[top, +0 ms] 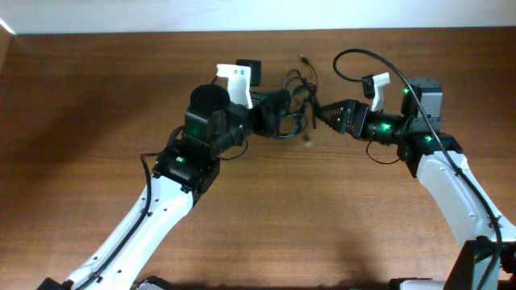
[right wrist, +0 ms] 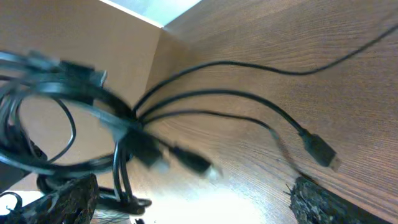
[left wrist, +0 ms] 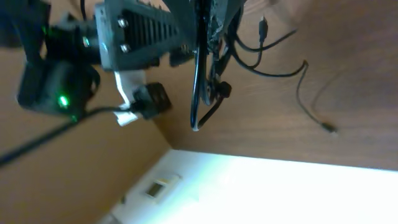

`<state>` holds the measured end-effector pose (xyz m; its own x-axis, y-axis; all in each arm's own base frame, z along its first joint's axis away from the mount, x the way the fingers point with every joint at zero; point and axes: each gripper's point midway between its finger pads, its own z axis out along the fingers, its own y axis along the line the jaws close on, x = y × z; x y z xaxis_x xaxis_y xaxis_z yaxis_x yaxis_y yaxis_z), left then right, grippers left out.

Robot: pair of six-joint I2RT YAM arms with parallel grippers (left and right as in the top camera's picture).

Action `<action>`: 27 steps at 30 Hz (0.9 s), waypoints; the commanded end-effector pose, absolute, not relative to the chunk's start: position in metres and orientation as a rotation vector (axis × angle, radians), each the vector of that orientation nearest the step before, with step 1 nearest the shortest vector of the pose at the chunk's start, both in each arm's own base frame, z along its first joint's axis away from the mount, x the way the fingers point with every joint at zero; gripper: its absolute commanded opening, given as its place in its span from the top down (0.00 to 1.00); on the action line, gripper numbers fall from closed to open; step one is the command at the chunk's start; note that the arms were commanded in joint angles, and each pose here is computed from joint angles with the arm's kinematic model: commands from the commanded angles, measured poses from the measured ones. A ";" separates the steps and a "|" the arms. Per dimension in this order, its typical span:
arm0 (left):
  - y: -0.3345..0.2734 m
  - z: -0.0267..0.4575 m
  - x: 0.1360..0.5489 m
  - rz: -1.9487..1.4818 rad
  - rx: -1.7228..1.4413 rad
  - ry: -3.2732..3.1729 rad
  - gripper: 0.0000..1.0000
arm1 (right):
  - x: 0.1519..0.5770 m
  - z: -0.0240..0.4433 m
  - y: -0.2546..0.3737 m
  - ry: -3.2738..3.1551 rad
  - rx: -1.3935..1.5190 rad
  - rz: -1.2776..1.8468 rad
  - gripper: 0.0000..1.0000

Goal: Untangle cables

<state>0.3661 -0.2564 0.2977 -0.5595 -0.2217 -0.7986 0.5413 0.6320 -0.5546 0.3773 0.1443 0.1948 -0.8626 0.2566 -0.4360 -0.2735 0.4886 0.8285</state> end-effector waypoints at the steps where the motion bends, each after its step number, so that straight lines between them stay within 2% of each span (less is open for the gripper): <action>1: -0.266 0.309 0.355 -1.029 0.431 1.849 1.00 | 0.376 0.200 0.147 2.191 -0.088 1.389 0.01; 15: -0.263 0.310 0.361 -0.994 0.400 1.846 1.00 | 0.361 0.220 0.159 2.084 -0.281 1.507 0.00; 17: -0.264 0.309 0.359 -1.008 0.412 1.850 1.00 | 0.363 0.219 0.158 2.089 -0.273 1.487 0.07; 20: -0.267 0.309 0.355 -1.030 0.432 1.848 1.00 | 0.366 0.216 0.156 2.098 -0.255 1.461 0.13; 25: -0.266 0.288 0.347 -0.951 0.561 1.895 1.00 | 0.366 0.216 0.156 2.098 -0.256 1.461 0.13; 27: -0.273 0.284 0.332 -0.976 0.705 1.863 1.00 | 0.366 0.216 0.156 2.097 -0.257 1.458 0.13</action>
